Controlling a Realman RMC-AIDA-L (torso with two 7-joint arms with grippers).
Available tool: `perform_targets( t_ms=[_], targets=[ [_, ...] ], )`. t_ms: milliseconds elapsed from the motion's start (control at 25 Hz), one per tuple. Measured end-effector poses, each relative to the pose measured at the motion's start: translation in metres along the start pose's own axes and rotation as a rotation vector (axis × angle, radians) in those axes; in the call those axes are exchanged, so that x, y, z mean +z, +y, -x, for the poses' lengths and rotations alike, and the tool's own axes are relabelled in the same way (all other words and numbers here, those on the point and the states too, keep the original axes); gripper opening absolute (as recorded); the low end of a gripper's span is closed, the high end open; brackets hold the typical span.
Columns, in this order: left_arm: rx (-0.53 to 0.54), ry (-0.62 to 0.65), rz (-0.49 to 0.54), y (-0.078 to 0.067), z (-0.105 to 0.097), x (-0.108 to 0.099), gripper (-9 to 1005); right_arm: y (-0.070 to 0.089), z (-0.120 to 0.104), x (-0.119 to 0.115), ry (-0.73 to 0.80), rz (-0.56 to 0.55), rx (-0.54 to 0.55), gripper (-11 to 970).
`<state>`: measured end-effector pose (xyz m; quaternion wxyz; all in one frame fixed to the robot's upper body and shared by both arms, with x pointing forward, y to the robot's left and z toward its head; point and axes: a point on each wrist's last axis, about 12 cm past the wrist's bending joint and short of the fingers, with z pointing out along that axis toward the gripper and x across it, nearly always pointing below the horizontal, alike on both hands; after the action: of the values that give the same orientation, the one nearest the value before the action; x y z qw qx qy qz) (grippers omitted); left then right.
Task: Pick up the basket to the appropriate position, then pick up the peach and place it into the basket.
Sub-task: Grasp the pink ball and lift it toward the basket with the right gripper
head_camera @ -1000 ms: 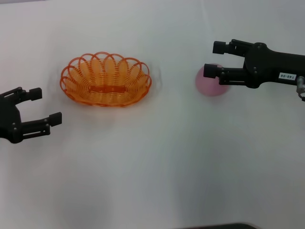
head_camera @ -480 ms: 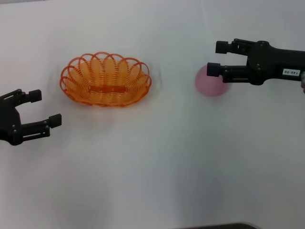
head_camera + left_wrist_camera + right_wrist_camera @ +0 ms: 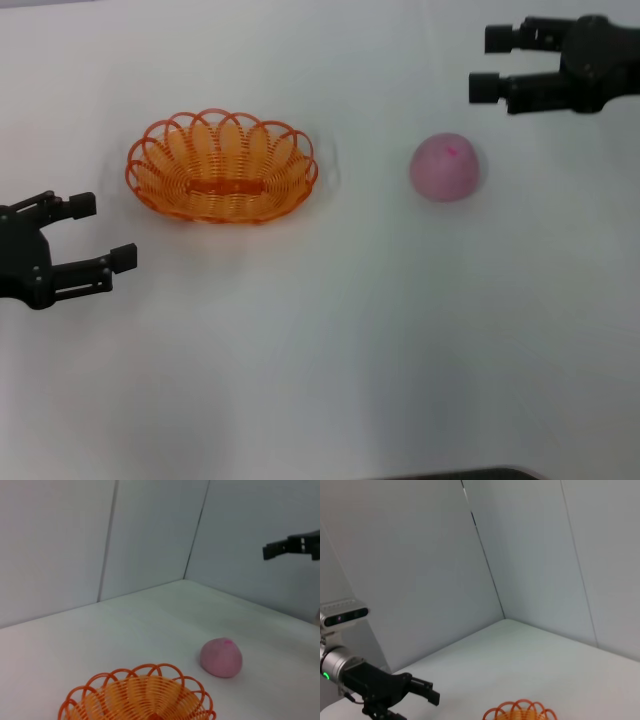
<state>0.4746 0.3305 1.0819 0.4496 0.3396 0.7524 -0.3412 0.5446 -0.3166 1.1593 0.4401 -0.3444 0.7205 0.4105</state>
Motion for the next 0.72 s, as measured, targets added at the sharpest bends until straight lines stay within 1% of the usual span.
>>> perform_targets(
  t_ms=[80,240,440,720],
  targets=[
    [-0.002,-0.002,-0.004,-0.001,0.000,0.000,885,-0.001,0.012,-0.002,0.015,-0.006,-0.011,917],
    [-0.007,-0.004,-0.007,-0.001,-0.001,-0.001,885,-0.002,0.030,0.003,0.090,-0.005,-0.025,917],
    [-0.012,-0.009,-0.020,-0.004,-0.001,-0.001,885,-0.001,0.050,0.016,0.249,-0.030,-0.048,917],
    [-0.011,-0.010,-0.029,-0.004,0.000,0.001,884,-0.005,0.069,0.037,0.417,-0.077,-0.062,916]
  ],
)
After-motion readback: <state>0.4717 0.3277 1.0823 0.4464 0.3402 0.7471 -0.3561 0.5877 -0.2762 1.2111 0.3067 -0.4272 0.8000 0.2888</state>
